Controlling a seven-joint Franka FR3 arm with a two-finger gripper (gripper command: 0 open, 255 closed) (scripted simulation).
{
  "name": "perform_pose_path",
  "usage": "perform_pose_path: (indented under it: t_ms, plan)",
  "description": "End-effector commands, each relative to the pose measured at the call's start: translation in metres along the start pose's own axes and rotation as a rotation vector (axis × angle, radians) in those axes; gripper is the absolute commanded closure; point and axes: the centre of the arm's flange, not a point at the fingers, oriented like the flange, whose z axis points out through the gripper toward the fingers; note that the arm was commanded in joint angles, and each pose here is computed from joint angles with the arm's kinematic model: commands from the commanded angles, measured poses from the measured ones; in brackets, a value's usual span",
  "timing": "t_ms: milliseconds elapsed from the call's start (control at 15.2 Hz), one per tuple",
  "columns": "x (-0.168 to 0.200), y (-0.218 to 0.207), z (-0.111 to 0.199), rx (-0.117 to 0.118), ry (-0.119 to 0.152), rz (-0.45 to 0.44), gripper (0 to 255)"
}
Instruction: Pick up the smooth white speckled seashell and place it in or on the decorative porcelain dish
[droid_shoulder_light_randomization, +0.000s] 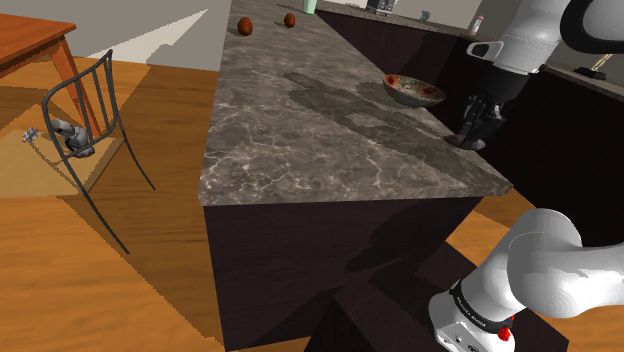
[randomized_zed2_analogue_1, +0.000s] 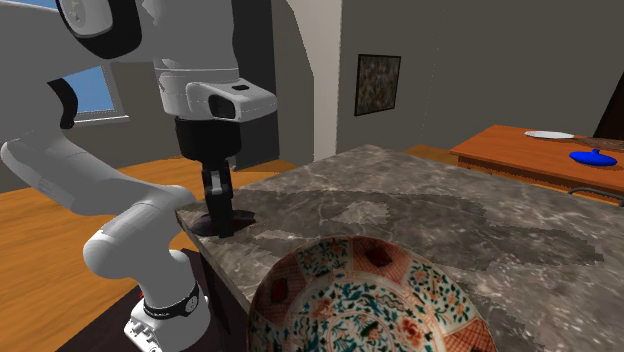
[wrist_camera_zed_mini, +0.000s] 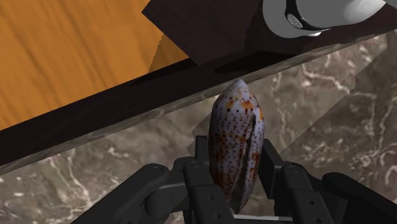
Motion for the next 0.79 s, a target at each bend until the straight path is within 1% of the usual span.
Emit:
perform_pose_path:
  t_ms: [0,66,726]
  plan:
    - [0.000,0.000,0.000,0.000,0.000,0.000,255]
    - [0.000,0.000,0.000,0.000,0.000,0.000,255]
    - [0.000,-0.002,-0.053,0.000,0.000,0.000,255]
